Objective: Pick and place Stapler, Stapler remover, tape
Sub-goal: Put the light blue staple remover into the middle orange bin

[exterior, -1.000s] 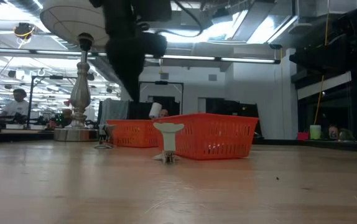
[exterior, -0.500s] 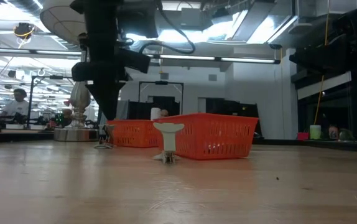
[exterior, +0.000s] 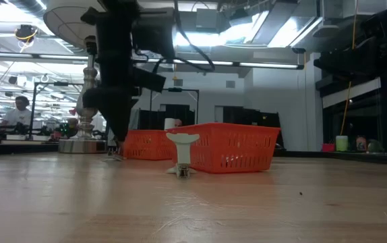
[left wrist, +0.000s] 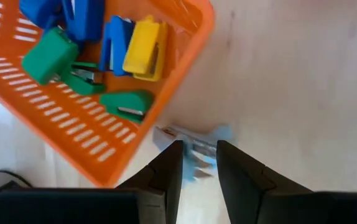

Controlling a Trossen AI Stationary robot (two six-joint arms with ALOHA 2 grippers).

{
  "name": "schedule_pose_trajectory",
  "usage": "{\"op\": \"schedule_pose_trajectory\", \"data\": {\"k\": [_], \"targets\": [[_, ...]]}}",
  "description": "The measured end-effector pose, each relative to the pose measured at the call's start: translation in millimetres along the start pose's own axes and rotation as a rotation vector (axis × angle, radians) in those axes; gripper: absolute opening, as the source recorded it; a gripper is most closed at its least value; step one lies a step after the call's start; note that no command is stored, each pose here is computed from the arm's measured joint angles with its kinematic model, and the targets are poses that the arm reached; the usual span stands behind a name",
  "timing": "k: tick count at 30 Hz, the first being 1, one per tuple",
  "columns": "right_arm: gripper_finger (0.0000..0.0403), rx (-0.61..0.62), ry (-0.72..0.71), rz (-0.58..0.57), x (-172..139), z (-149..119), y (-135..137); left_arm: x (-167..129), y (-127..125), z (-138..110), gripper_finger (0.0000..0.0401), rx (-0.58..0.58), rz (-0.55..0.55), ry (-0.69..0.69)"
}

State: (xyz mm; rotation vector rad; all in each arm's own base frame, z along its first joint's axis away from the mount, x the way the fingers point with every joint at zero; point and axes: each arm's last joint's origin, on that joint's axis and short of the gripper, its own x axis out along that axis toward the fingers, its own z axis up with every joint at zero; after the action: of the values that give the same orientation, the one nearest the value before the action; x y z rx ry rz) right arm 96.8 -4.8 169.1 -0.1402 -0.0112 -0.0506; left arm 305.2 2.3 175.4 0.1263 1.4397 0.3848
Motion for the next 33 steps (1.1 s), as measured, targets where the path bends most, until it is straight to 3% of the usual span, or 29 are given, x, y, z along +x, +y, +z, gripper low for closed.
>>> {"op": "schedule_pose_trajectory", "data": {"k": [5, 11, 20, 25, 29, 33], "targets": [[0.0108, 0.000, 0.000, 0.000, 0, 0, 0, 9, -1, 2, 0.0094, 0.007, 0.067, 0.010], [0.0108, 0.000, 0.000, 0.002, 0, 0, 0, 13, -2, 2, 0.0084, 0.013, 0.072, 0.029], [0.0108, 0.000, 0.000, 0.002, 0, 0, 0, 13, 0, 2, 0.0009, 0.008, 0.086, 0.026], [0.0108, 0.000, 0.000, 0.002, 0, 0, 0, 13, -1, 2, 0.0004, -0.001, 0.082, 0.025], [0.0108, 0.000, 0.000, 0.001, 0, 0, 0, 12, -3, 5, 0.0004, -0.010, 0.014, 0.003], [0.0108, 0.000, 0.000, 0.002, 0, 0, 0, 13, -8, 9, 0.0002, 0.014, -0.138, -0.021]]}}
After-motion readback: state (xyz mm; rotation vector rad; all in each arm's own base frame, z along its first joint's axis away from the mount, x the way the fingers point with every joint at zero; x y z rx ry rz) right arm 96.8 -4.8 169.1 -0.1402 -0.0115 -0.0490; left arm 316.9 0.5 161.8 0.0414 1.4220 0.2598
